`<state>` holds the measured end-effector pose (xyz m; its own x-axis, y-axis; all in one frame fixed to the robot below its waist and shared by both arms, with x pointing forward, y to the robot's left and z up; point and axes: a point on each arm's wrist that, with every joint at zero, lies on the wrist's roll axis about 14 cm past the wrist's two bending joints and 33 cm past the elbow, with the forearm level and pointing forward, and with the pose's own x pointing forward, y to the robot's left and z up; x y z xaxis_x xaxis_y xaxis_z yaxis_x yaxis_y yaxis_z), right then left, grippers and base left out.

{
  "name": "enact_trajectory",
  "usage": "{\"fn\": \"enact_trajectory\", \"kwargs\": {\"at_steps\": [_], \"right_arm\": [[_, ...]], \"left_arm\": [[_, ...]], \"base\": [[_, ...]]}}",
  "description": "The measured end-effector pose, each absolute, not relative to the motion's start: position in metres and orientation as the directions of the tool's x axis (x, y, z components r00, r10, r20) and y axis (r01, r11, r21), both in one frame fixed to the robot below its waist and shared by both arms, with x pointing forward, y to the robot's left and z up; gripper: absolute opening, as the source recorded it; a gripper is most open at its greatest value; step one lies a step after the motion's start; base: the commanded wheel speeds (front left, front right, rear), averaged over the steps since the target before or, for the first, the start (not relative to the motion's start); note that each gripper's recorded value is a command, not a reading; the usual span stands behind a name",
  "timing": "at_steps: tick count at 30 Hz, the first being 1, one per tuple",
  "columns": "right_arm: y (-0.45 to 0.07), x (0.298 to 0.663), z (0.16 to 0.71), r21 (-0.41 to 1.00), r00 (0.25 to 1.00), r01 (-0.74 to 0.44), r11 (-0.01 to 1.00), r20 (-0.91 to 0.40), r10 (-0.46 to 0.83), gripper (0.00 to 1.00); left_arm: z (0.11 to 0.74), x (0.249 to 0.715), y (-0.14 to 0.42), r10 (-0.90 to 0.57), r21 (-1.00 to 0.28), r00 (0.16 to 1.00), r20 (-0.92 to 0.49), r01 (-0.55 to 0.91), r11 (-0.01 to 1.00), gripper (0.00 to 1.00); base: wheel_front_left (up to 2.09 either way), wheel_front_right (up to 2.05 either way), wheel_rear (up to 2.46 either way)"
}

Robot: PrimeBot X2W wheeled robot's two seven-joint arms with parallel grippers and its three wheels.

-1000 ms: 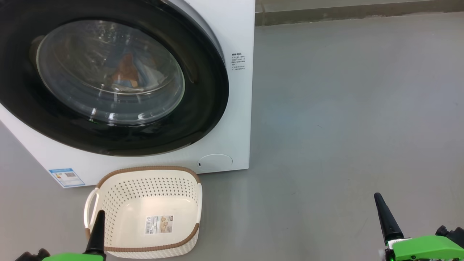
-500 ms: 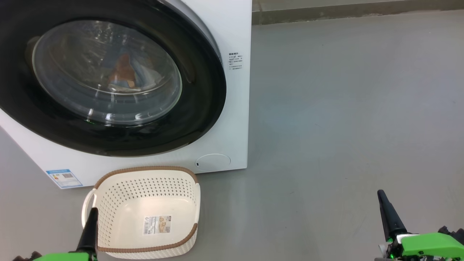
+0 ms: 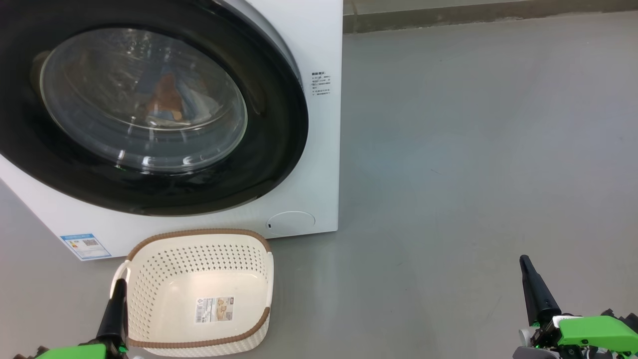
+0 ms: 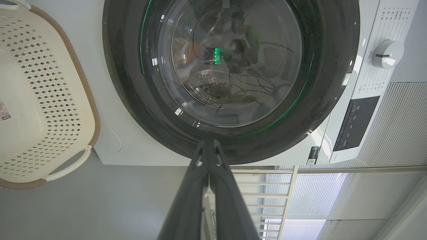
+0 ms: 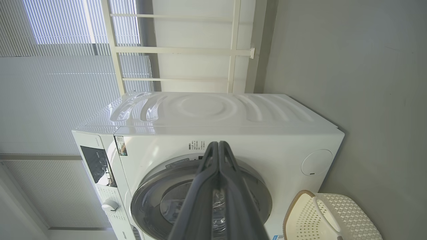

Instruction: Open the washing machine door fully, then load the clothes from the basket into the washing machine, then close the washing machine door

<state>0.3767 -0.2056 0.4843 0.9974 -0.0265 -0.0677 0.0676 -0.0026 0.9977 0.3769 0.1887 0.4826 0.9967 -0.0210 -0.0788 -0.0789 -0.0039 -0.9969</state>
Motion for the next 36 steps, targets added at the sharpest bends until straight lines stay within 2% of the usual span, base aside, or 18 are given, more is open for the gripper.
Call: {"fn": "enact_trajectory", "kwargs": {"at_steps": [36], "right_arm": [[-0.2066, 0.3769, 0.4846, 0.998, 0.997, 0.067, -0.004, -0.067, -0.027, 0.0]], "left_arm": [[0.4847, 0.3784, 0.1872, -0.025, -0.997, 0.997, -0.072, -0.072, -0.013, 0.0]], "base": [[0.0, 0.0, 0.0]]}}
